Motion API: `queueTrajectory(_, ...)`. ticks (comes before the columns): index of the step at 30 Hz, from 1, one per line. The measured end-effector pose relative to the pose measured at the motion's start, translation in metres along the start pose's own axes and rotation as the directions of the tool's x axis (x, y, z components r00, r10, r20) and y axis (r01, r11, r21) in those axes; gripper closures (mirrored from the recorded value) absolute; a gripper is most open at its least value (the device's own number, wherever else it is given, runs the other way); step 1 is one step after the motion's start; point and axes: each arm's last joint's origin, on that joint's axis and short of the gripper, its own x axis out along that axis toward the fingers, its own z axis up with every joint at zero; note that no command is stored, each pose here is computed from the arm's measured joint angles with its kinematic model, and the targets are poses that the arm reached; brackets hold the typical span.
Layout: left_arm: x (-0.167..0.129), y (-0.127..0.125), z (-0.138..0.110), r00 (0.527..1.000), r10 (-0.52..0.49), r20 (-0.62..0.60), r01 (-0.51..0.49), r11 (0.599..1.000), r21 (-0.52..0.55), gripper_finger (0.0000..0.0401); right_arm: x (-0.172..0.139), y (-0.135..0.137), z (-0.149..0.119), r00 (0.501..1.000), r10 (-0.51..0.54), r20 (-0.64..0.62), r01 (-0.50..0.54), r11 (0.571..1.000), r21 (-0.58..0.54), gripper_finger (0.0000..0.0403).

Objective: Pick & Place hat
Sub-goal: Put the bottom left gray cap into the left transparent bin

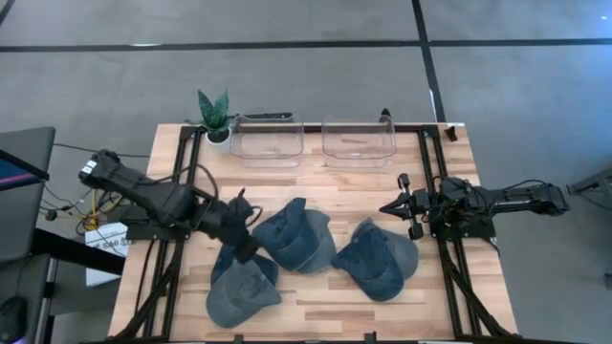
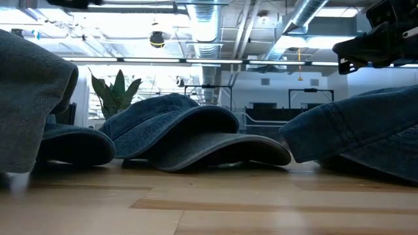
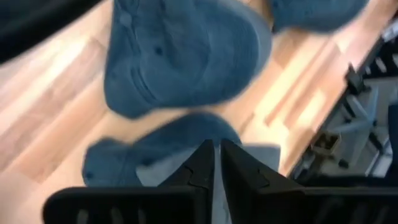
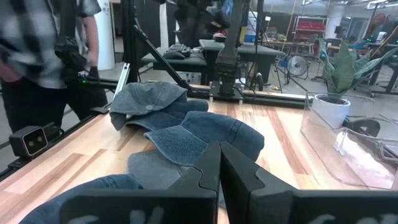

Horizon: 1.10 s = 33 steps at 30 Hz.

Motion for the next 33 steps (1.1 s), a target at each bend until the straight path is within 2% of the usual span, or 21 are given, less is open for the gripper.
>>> queueTrajectory(10,-0.008,0.003,-0.04,0.981,0.107,-0.159,-0.085,0.986,0.142,0.0303,0.0,0.0,0.0,1.0,0.0,0.0,0.0,1.0,0.0,0.0403)
queueTrajectory(14,-0.005,0.01,-0.056,0.974,0.133,-0.182,-0.09,0.969,0.23,0.0292,0.0,0.0,0.0,1.0,0.0,0.0,0.0,1.0,0.0,0.0403)
queueTrajectory(19,0.009,0.033,-0.077,0.971,0.128,-0.201,-0.066,0.956,0.287,0.0291,0.0,0.0,0.0,1.0,0.0,0.0,0.0,1.0,0.0,0.0403)
queueTrajectory(22,0.017,0.051,-0.085,0.975,0.075,-0.211,-0.014,0.961,0.276,0.0291,0.0,0.0,0.0,1.0,0.001,0.0,-0.001,1.0,0.0,0.0403)
queueTrajectory(29,0.036,0.079,-0.097,0.965,-0.14,-0.222,0.188,0.959,0.212,0.0291,0.0,0.0,0.0,1.0,0.001,0.0,-0.001,1.0,0.0,0.0403)
queueTrajectory(33,0.046,0.09,-0.099,0.96,-0.195,-0.201,0.234,0.952,0.195,0.0285,0.0,0.0,0.0,1.0,0.001,0.0,-0.001,1.0,0.0,0.0403)
